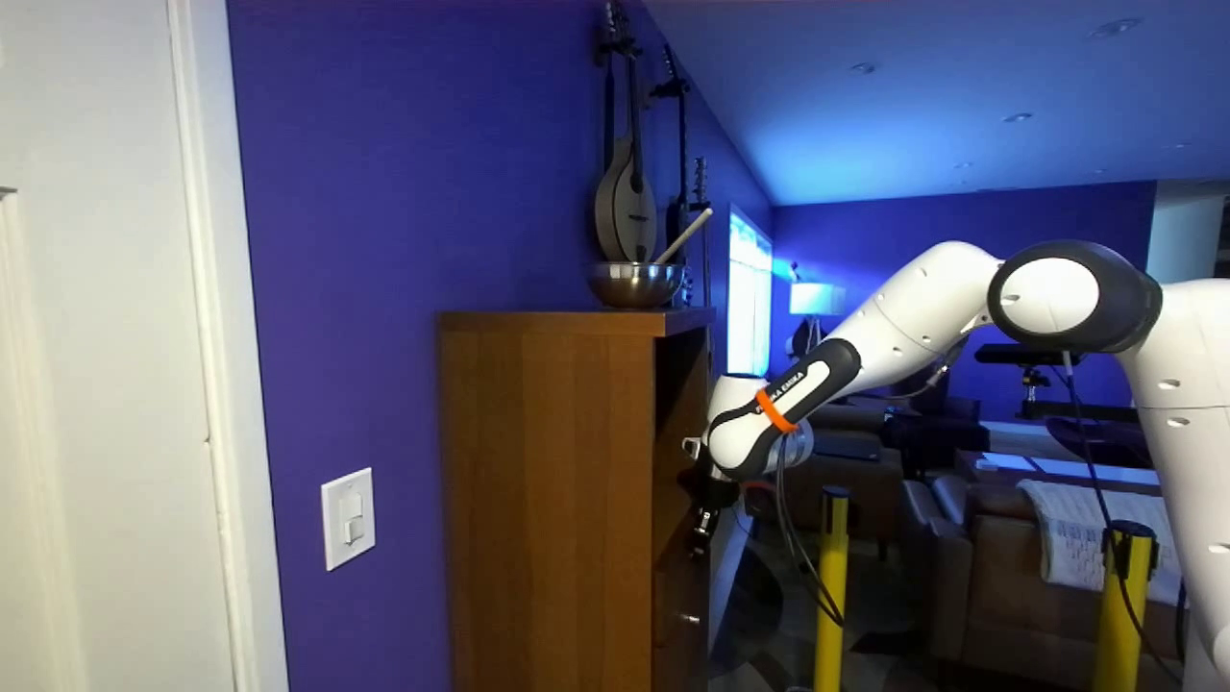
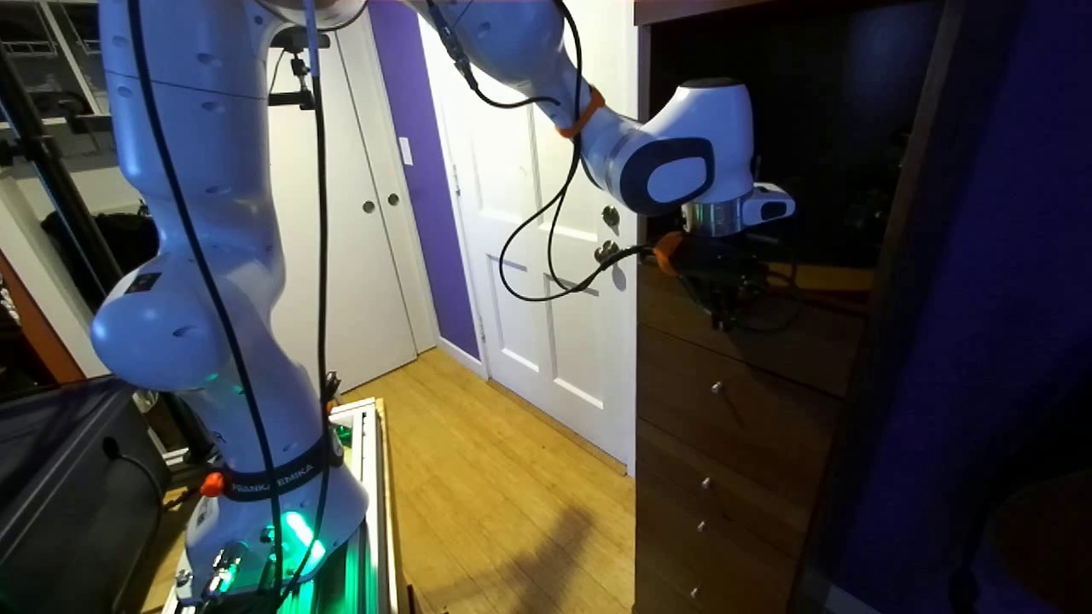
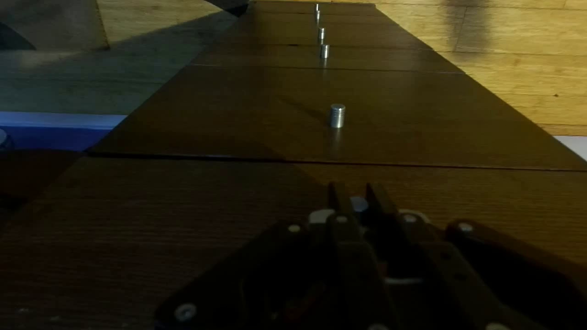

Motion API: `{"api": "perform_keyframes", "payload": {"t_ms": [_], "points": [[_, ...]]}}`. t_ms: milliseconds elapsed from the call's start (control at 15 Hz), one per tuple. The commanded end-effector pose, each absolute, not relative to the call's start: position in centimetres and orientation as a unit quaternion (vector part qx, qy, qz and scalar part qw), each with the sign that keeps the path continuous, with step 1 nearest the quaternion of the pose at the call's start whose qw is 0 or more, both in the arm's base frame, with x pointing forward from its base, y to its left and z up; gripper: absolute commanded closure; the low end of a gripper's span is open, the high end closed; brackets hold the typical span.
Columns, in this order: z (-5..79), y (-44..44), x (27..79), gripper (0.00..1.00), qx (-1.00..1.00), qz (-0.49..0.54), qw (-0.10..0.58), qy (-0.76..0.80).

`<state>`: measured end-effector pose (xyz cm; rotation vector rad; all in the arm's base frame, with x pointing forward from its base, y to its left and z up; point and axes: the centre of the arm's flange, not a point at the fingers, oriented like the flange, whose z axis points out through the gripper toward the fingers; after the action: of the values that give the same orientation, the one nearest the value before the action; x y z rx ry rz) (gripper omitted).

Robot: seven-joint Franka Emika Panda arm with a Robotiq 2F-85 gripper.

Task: Open the top drawer fully

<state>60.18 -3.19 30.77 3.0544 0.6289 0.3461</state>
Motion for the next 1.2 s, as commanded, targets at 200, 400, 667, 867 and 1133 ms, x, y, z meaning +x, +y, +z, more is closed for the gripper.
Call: {"api": "perform_keyframes", "payload": {"t_ms": [200,400,667,867,1133], "points": [[30.8,-5.4,58.3,0.96,0.973,0.072,0.017,0.219],[30.7,-6.3,56.8,0.96,0.975,0.059,0.013,0.212],[30.2,-8.0,54.5,0.96,0.976,0.052,0.001,0.211],[29.8,-9.4,52.7,0.96,0.976,0.05,-0.003,0.212],[29.6,-11.2,50.1,0.96,0.977,0.045,-0.005,0.21]]}}
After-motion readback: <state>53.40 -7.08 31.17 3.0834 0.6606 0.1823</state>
